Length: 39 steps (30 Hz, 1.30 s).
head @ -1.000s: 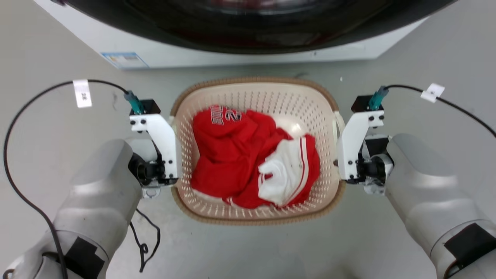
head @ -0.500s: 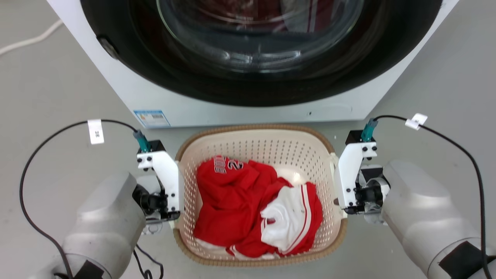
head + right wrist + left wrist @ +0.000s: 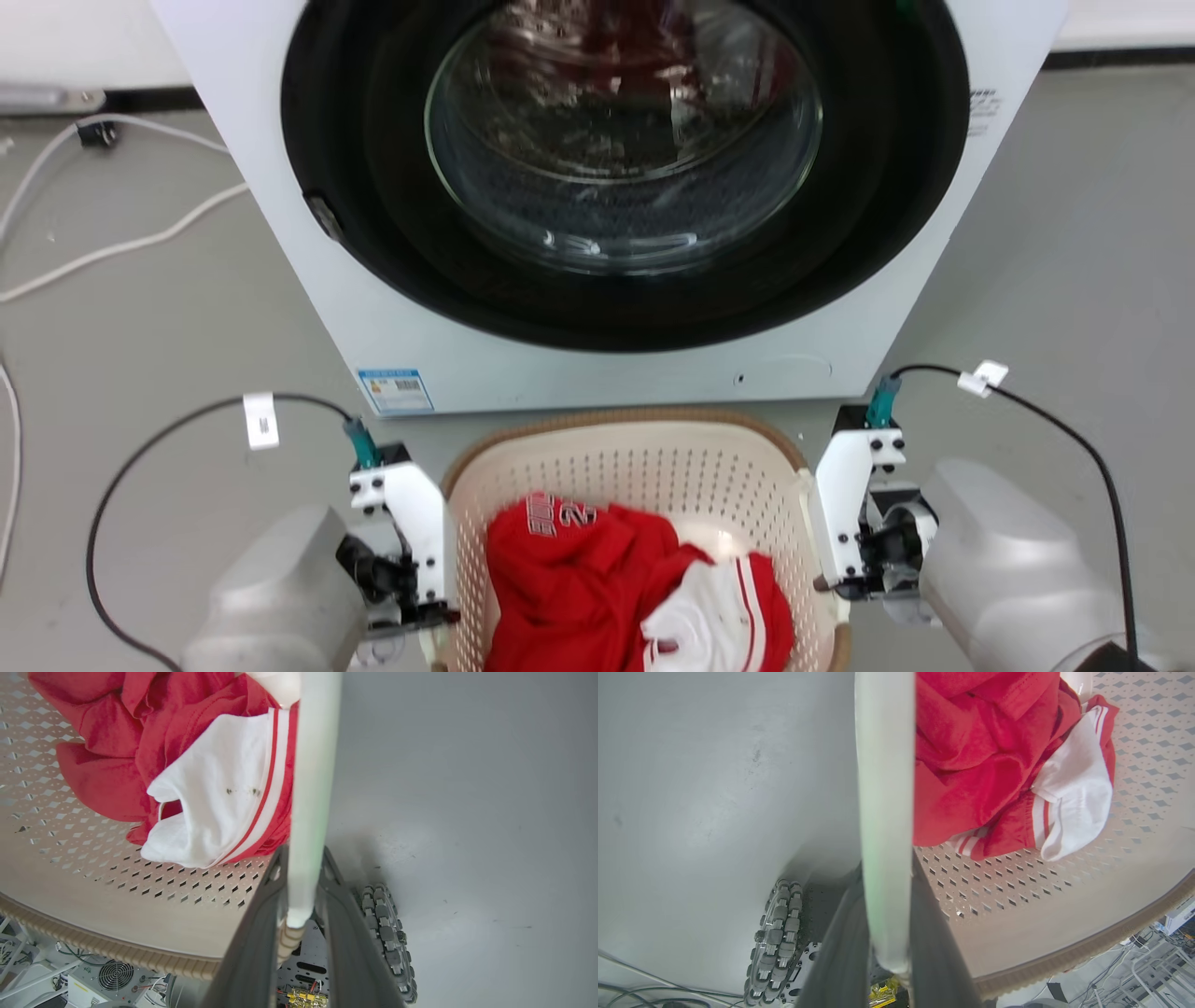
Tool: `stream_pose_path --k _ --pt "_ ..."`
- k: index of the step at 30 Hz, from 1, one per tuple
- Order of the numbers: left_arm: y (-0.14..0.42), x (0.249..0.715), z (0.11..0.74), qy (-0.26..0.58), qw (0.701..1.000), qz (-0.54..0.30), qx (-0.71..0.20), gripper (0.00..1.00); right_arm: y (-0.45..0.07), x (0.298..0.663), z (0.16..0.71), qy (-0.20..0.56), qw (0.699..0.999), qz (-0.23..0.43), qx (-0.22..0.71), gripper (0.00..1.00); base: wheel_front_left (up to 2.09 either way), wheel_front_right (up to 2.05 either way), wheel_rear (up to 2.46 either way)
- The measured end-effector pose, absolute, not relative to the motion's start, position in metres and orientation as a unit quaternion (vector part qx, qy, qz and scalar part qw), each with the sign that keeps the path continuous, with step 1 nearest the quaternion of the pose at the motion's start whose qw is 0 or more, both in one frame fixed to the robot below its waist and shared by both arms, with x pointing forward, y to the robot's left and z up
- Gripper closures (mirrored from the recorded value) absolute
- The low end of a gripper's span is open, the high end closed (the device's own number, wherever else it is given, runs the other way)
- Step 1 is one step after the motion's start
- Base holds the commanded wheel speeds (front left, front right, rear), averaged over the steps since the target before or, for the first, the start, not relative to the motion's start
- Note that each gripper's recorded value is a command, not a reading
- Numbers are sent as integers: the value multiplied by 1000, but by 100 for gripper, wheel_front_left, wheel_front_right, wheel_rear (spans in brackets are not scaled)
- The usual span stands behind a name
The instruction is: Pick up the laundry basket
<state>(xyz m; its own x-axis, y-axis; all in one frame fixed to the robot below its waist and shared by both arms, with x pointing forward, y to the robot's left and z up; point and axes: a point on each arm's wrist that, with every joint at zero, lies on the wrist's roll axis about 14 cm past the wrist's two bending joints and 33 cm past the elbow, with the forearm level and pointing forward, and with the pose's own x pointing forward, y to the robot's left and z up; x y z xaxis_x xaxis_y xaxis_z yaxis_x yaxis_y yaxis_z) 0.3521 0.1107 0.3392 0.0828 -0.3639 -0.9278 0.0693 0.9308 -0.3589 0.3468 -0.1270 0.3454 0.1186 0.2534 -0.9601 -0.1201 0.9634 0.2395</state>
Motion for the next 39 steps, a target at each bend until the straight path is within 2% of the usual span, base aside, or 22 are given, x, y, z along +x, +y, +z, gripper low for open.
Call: stream_pose_path --k 6,13,39 --pt "108 330 343 661 726 -146 -124 100 -129 326 348 652 747 123 51 100 0 0 0" --pt "109 323 351 654 731 -145 -131 100 -129 322 356 640 757 122 49 100 0 0 0" --pt "109 325 355 643 740 -144 -134 100 -129 331 364 625 770 124 38 100 0 0 0"
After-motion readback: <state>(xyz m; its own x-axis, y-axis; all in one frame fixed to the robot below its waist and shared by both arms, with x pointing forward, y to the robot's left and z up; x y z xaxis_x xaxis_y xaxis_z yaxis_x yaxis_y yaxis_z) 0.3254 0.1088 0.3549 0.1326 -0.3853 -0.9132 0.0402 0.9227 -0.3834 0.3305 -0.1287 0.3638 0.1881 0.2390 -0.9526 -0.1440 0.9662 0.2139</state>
